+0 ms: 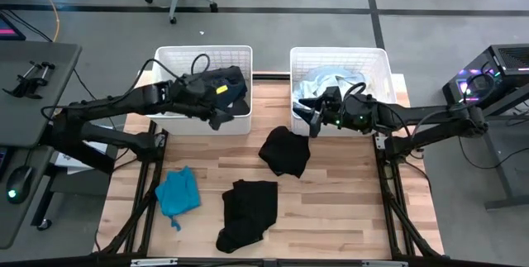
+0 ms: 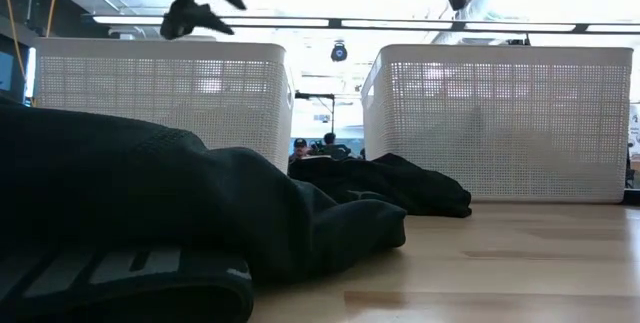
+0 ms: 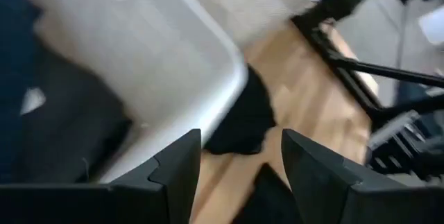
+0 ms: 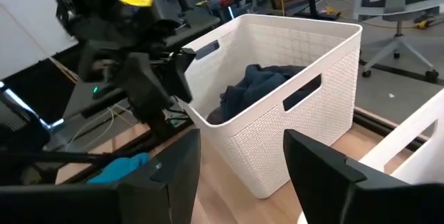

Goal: Sort clothes
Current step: Put the blue shorts into the right bin

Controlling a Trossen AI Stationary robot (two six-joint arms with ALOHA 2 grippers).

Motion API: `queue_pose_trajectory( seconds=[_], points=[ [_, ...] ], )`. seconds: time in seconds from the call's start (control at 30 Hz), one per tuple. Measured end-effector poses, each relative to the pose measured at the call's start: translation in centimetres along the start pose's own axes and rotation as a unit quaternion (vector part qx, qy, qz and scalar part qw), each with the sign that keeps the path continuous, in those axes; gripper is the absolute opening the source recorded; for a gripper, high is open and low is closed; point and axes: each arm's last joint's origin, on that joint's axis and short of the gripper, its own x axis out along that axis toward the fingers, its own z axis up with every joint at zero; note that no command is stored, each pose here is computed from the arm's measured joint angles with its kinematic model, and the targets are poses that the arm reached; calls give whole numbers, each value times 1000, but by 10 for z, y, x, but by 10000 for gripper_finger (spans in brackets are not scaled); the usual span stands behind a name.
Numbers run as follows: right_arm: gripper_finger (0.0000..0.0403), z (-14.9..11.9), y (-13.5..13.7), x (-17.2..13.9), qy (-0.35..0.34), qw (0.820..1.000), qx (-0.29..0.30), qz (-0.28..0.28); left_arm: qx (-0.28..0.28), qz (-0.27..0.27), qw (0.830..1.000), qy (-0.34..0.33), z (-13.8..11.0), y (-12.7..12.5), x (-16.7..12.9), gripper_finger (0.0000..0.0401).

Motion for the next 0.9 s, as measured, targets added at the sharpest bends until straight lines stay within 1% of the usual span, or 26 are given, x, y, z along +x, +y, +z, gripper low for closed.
queue_pose_trajectory(
  seconds=[0.13,0.23,0.3,0.37,0.43,0.5,0.6,0.67,0.73,0.8,0.9],
  points=[
    [193,-2,0,0,16,1000,-17,14,22,-62,997,-34,-1,-20,-5,175],
    [193,-4,0,0,26,999,-36,16,40,-117,989,-78,3,-35,-8,171],
    [193,-4,0,0,29,999,-30,14,51,-162,979,-109,6,-46,-12,170],
    [193,-4,-1,0,26,1000,-8,13,59,-220,966,-125,8,-57,-16,169],
    [193,-3,-1,0,23,1000,7,13,65,-271,951,-129,7,-68,-21,169],
    [193,-3,0,0,27,999,6,18,60,-304,943,-123,4,-75,-24,169],
    [193,-4,1,0,29,999,6,23,37,-326,940,-94,-3,-81,-26,169],
    [193,-5,2,1,28,999,6,16,28,-343,937,-56,-8,-84,-26,169],
    [193,-6,2,2,30,999,2,12,11,-346,938,-9,-16,-85,-24,169],
    [193,-7,1,3,30,999,0,10,-16,-324,945,45,-26,-84,-22,169],
    [193,-7,1,3,31,999,-11,9,-44,-265,954,135,-48,-80,-18,169]
  ],
)
